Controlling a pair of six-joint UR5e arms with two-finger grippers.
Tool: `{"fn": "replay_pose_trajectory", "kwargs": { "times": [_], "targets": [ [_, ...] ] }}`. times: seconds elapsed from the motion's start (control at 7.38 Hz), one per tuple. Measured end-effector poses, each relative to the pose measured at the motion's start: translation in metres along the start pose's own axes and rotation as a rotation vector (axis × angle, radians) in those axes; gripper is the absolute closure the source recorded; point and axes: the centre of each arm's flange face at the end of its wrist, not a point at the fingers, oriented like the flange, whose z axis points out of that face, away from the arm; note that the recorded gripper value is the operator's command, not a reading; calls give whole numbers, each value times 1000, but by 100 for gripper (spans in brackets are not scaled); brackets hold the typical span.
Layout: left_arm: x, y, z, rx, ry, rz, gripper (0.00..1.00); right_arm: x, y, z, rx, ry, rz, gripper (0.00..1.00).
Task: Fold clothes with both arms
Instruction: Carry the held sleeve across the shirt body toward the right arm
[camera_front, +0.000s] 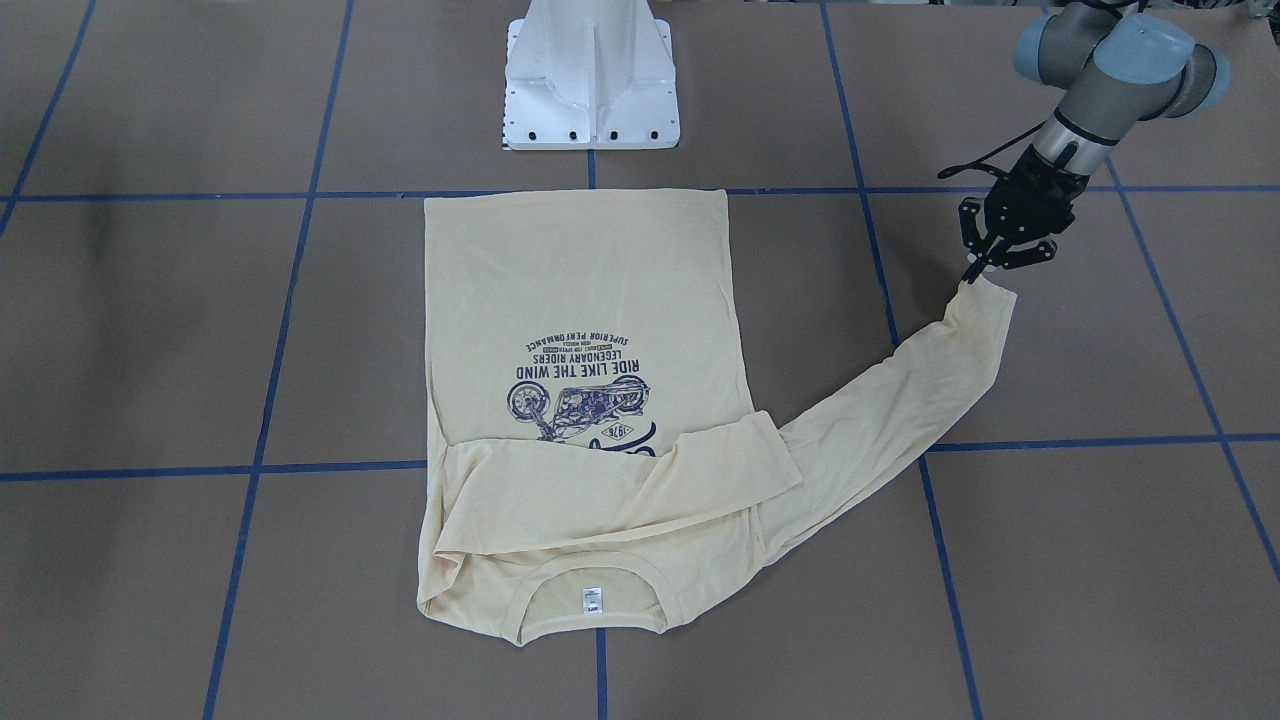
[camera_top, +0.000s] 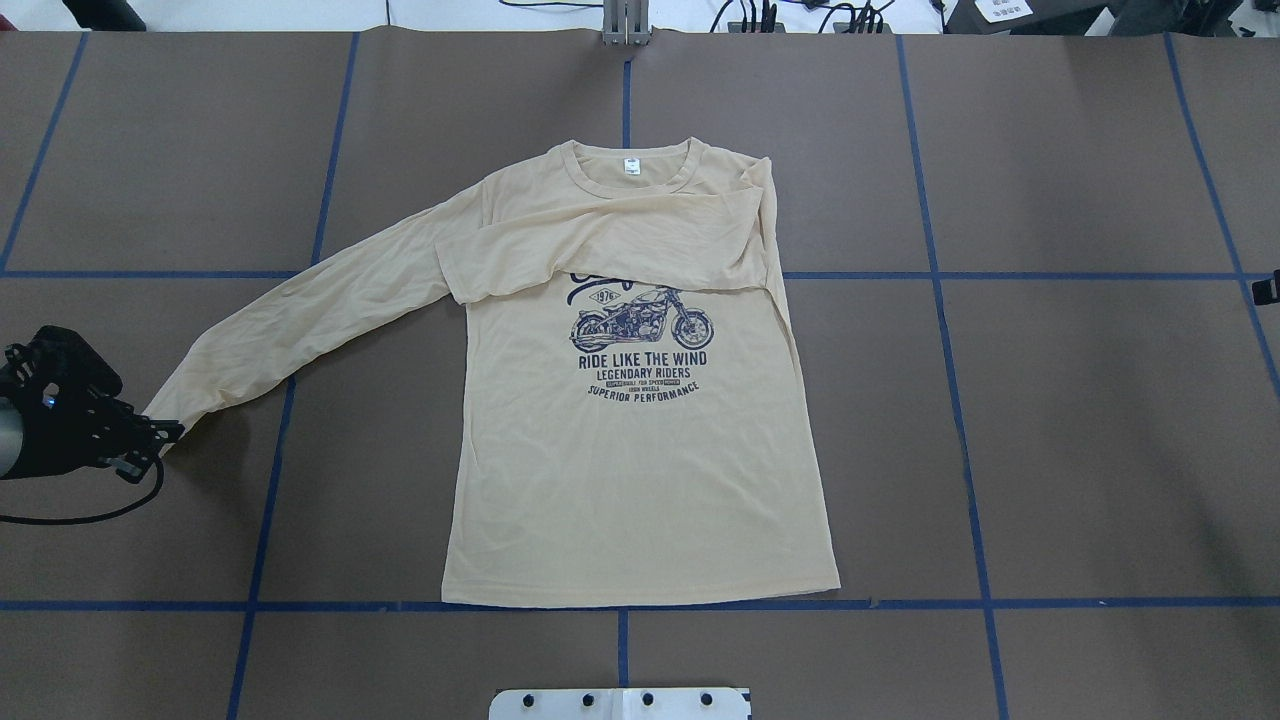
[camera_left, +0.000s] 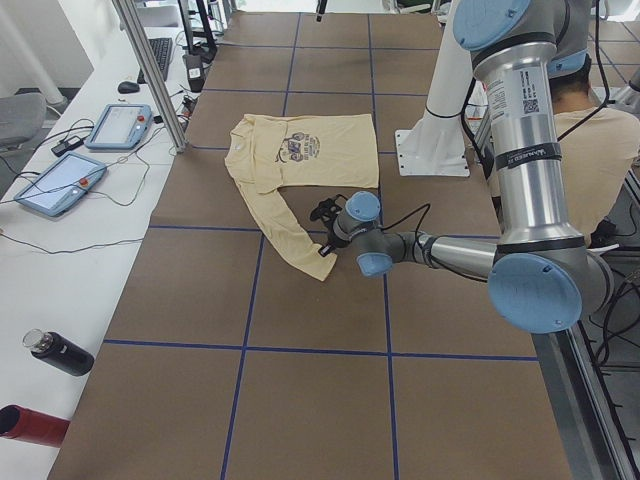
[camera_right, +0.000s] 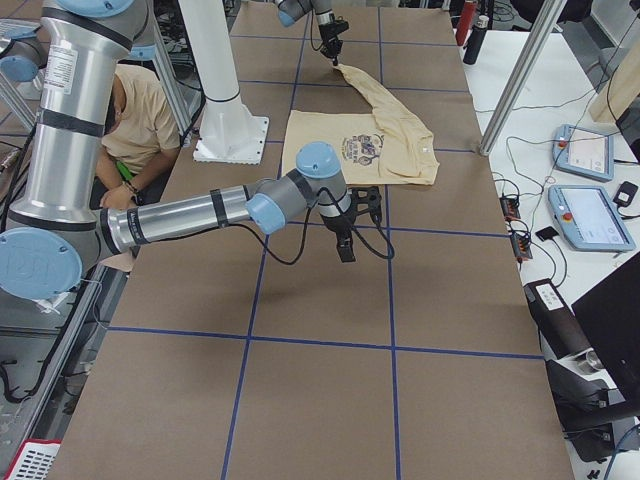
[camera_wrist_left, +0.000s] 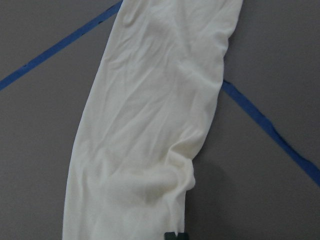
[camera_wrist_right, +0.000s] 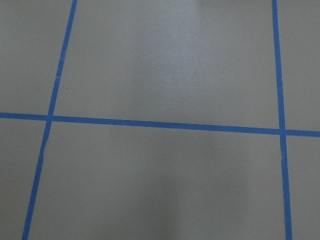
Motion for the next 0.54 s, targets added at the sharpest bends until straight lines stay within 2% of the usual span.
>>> {"fn": "replay_pose_trajectory", "kwargs": {
  "times": [0.27,0.54],
  "targets": [
    [19,-76,-1,31,15,-10,100,0,0,0,0,0,1,0],
    [50,-191,-6,82,2,-18,100,0,0,-1,1,-1,0,0]
  ]
}}
